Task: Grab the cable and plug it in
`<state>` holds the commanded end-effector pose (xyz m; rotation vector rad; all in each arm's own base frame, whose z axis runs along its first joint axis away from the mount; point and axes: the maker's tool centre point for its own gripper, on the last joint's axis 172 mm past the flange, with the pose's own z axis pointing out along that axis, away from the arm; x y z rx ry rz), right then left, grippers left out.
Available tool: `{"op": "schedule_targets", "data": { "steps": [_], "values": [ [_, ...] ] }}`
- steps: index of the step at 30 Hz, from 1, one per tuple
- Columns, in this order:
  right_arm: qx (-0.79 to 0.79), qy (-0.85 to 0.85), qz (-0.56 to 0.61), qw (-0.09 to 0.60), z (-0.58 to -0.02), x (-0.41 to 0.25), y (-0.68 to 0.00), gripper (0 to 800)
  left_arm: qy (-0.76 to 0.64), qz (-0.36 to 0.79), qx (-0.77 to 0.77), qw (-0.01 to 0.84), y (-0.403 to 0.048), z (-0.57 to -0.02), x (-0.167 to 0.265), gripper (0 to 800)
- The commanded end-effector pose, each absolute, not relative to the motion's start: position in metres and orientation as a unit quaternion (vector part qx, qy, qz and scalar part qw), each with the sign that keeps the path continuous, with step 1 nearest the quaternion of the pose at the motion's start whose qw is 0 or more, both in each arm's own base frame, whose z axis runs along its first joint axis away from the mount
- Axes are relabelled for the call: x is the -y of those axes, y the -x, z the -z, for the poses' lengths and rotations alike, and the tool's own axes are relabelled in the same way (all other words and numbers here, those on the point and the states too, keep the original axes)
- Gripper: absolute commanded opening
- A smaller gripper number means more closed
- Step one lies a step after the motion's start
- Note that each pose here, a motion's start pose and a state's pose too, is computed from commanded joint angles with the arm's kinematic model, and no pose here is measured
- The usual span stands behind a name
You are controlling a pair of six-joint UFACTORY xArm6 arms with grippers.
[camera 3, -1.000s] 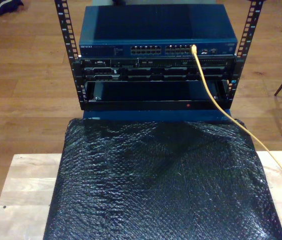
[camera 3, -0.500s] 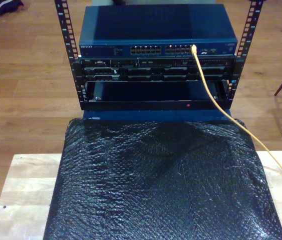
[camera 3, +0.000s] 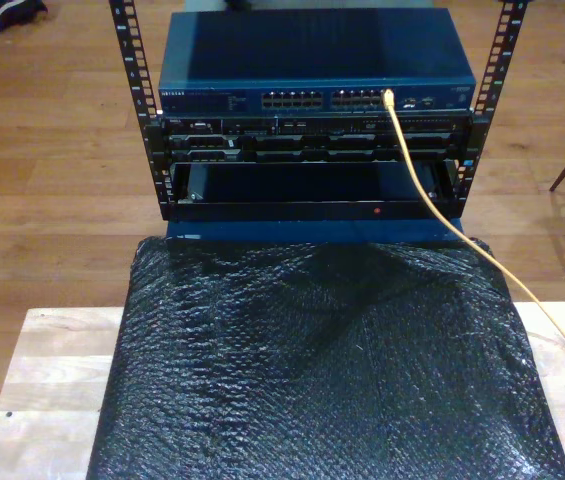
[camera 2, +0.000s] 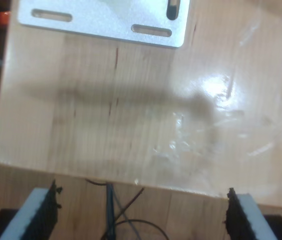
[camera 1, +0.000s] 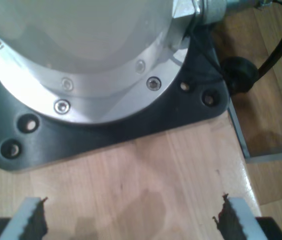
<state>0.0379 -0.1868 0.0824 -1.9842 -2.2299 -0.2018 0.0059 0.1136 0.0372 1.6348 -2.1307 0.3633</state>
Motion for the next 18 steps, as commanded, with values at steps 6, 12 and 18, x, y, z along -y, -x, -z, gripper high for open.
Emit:
{"op": "schedule_targets", "data": {
  "steps": [6, 12, 18],
  "values": [
    [0.746, 0.661, 0.057, 0.061, -0.067, 0.178, -0.034, 792, -0.589, -0.131, 0.768, 0.214, -0.006, -0.037, -0.114, 800],
    [0.731, 0.677, 0.058, 0.058, -0.052, 0.173, -0.026, 793, -0.590, -0.131, 0.768, 0.214, -0.006, -0.037, -0.114, 800],
    [0.741, 0.663, 0.078, 0.072, -0.034, 0.160, -0.017, 797, -0.589, -0.131, 0.768, 0.214, -0.006, -0.037, -0.114, 800]
  ]
}}
